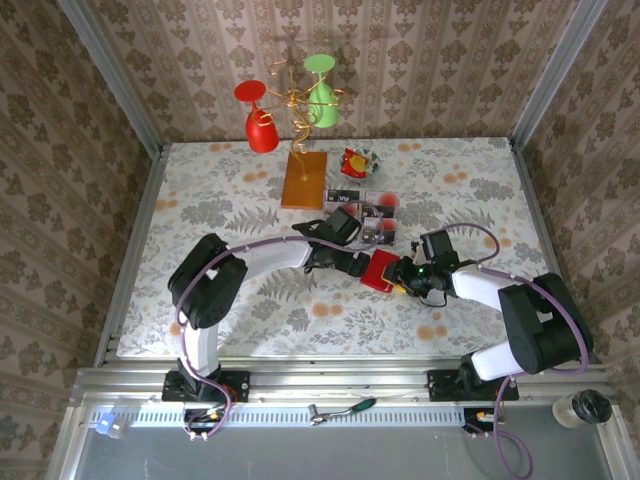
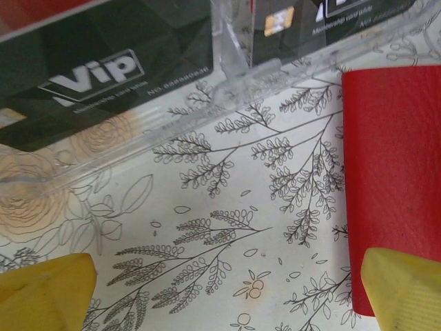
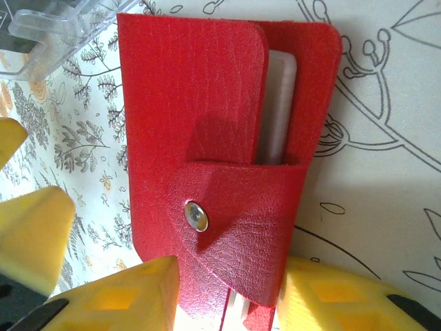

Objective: Put the credit cards into the card holder
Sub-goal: Pick up the card holder from the center of the table.

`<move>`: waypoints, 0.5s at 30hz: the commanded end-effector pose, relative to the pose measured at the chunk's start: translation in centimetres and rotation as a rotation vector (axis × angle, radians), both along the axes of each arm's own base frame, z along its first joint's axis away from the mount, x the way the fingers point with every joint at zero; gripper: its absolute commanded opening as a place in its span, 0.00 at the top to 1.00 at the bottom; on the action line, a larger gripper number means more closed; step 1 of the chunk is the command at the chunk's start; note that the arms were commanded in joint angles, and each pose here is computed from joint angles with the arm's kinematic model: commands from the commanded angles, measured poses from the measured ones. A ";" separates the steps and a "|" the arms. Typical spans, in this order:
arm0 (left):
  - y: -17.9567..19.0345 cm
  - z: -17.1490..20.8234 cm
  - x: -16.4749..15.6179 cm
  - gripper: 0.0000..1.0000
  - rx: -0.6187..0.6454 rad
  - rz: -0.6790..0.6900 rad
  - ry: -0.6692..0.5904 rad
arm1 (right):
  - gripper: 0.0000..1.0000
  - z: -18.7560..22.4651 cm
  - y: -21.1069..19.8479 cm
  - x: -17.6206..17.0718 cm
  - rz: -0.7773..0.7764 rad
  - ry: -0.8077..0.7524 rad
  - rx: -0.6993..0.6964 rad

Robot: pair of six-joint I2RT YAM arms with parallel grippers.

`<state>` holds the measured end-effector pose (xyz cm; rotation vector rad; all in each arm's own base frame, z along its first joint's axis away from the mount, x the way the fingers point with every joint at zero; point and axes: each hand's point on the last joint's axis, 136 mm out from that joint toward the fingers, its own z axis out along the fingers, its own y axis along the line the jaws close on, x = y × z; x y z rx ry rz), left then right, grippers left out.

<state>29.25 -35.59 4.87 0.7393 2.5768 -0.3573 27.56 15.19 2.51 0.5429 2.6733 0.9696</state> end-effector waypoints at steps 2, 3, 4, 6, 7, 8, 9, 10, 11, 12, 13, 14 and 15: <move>-0.2 -0.6 -0.6 0.00 0.069 -0.039 0.001 | 0.59 0.5 0.4 1.3 -0.010 -0.027 0.014; -0.3 -0.7 -0.7 0.00 0.072 -0.043 0.002 | 0.59 0.5 0.5 1.3 -0.008 -0.027 0.016; -0.5 -0.8 -0.6 0.00 0.075 -0.044 0.004 | 0.59 0.5 0.5 1.4 -0.012 -0.029 0.019; -0.6 -1.3 -0.9 0.00 0.085 -0.049 0.015 | 0.60 0.4 0.6 1.5 -0.013 -0.028 0.025; -0.7 -1.5 -1.0 0.00 0.088 -0.053 0.020 | 0.60 0.4 0.7 1.6 -0.015 -0.031 0.032; -0.8 -1.7 -1.1 0.00 0.091 -0.057 0.025 | 0.60 0.5 0.8 1.7 -0.017 -0.035 0.039; -0.8 -1.9 -1.3 0.00 0.094 -0.060 0.028 | 0.60 0.6 0.8 1.8 -0.020 -0.038 0.044; -0.9 -2.0 -1.3 0.00 0.095 -0.062 0.030 | 0.61 0.6 1.0 1.9 -0.021 -0.041 0.052; -0.9 -2.2 -1.5 0.00 0.097 -0.067 0.033 | 0.61 0.8 1.1 2.0 -0.023 -0.046 0.060; -1.0 -2.4 -1.6 0.00 0.098 -0.069 0.033 | 0.61 0.8 1.1 2.1 -0.025 -0.048 0.067; -0.9 -2.5 -1.7 0.00 0.102 -0.070 0.034 | 0.61 0.9 1.2 2.3 -0.025 -0.051 0.072; -0.9 -2.7 -1.8 0.00 0.104 -0.072 0.038 | 0.61 1.0 1.3 2.4 -0.026 -0.053 0.081; -0.9 -2.9 -1.8 0.00 0.107 -0.071 0.040 | 0.62 1.1 1.4 2.5 -0.024 -0.057 0.087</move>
